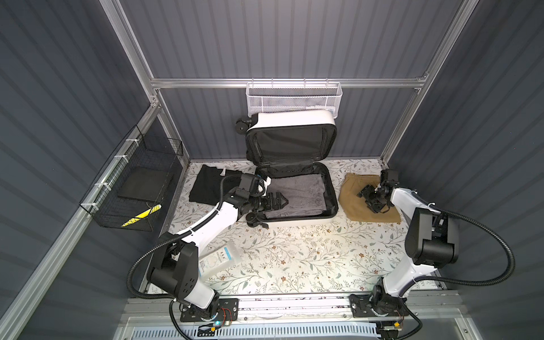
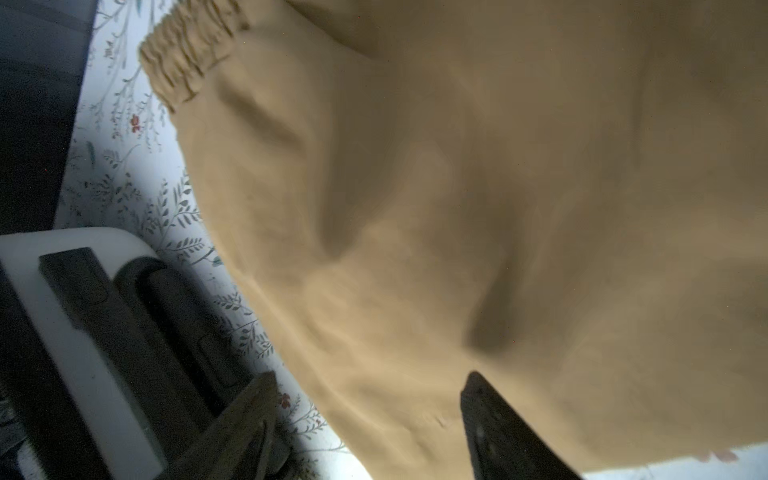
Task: Pack the luggage
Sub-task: 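Move the right gripper to the tan trousers while the left gripper withdraws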
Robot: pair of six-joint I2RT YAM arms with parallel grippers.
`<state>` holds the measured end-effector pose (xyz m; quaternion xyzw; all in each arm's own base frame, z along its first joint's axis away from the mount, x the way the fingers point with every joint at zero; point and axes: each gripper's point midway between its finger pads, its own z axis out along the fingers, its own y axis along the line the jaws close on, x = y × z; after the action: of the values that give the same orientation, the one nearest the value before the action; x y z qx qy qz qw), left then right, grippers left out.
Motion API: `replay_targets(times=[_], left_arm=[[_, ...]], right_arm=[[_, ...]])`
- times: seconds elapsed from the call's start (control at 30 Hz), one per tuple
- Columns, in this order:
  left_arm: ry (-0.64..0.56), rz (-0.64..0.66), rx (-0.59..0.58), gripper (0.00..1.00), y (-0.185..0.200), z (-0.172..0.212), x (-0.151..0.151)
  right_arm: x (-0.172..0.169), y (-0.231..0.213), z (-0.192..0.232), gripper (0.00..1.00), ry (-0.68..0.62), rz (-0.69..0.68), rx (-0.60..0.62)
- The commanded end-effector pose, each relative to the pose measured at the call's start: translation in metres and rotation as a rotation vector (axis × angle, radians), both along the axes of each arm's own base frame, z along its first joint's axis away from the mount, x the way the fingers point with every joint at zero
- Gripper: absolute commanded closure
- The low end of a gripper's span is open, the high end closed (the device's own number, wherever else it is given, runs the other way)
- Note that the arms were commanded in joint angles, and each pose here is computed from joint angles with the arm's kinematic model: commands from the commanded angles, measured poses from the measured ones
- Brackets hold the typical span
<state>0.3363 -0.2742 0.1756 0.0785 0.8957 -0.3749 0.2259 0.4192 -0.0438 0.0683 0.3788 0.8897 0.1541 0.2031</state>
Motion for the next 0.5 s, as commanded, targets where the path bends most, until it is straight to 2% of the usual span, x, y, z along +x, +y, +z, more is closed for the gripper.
replay_targets(times=[0.0, 0.27, 0.47], left_arm=[[-0.028, -0.03, -0.05, 0.0, -0.015, 0.02, 0.003], [-0.04, -0.053, -0.065, 0.0, -0.027, 0.028, 0.003], [-0.051, -0.065, -0.066, 0.0, -0.034, 0.033, -0.006]], right_arm=[[-0.004, -0.013, -0.015, 0.28, 0.033, -0.079, 0.039], [-0.041, -0.018, -0.054, 0.29, 0.177, -0.161, 0.098], [-0.077, -0.018, -0.056, 0.29, 0.252, -0.23, 0.084]])
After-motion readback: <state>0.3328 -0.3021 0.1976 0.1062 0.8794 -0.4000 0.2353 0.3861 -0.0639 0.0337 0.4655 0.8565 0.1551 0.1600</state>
